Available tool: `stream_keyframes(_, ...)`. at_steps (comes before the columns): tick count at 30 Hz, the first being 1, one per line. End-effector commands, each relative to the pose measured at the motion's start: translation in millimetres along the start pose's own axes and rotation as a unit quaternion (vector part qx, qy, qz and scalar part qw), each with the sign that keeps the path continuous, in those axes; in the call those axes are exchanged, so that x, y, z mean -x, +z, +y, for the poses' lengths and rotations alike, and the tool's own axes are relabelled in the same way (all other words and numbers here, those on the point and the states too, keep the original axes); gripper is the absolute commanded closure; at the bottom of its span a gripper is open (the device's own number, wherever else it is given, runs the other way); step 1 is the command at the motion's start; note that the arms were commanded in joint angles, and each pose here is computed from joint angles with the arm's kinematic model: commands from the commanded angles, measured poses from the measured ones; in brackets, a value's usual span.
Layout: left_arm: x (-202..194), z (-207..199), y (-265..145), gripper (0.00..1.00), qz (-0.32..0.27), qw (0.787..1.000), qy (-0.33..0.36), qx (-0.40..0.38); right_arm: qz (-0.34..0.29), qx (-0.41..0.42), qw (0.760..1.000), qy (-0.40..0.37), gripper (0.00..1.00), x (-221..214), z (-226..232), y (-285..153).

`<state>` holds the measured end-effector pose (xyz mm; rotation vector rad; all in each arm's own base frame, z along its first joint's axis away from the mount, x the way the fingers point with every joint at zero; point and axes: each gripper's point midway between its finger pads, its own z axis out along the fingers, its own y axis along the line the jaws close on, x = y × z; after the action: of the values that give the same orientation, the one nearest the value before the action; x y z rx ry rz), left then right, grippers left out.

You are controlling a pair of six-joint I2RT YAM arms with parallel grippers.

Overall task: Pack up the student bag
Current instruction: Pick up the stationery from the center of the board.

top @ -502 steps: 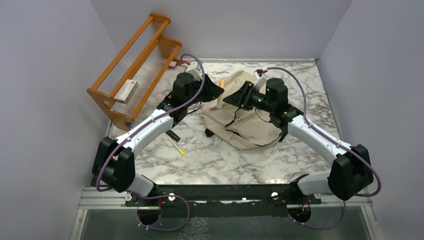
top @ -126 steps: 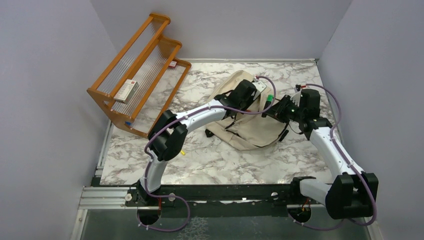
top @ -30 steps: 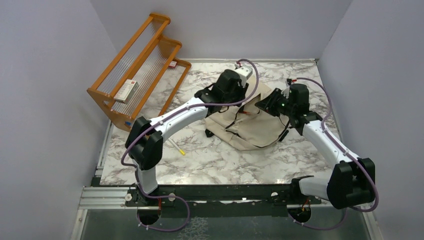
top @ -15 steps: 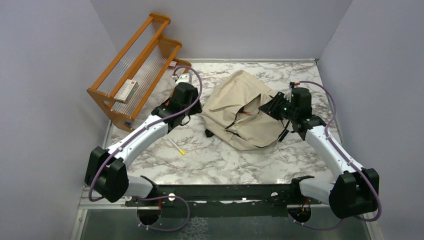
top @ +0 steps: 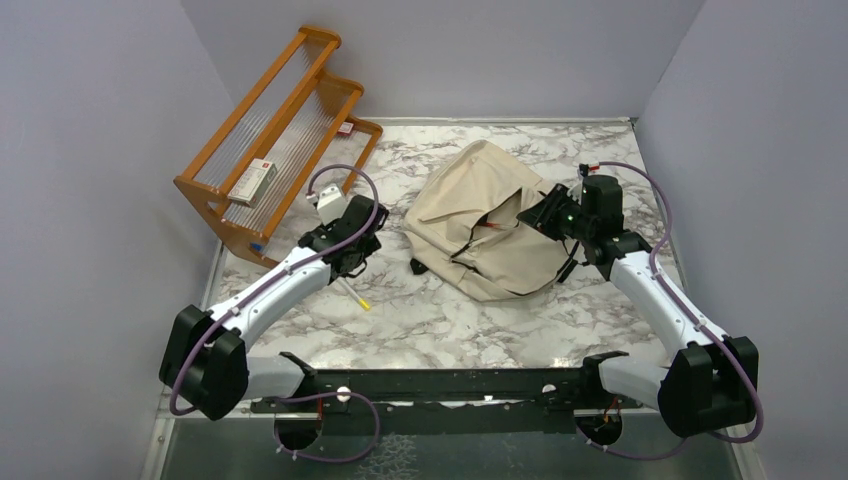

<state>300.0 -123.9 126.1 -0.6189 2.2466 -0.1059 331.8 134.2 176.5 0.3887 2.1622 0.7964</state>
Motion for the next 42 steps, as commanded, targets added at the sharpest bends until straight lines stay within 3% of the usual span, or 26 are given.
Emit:
stream_keyframes(1, -19.0, 36.4, 11.7, 0.48, 0.006, 0.996, -0.024, 0.086, -0.014, -0.008, 1.000, -0.006, 0.71, 7.4, 0.8, -2.2)
stream_keyframes(13, -61.9, 85.2, 31.1, 0.52, 0.056, 0.985, -0.025, 0.160, -0.006, -0.007, 1.000, -0.004, 0.71, 4.4, 0.6, -0.9)
stream_keyframes(24, -76.7, 92.0, 46.7, 0.54, 0.068, 0.983, -0.023, 0.171, -0.005, -0.007, 1.000, -0.004, 0.71, 2.8, -0.4, -1.2)
stream_keyframes(42, -80.9, 99.3, 61.9, 0.80, 0.073, 0.981, -0.012, 0.177, -0.006, -0.004, 1.000, -0.009, 0.71, 4.9, 2.7, -3.5)
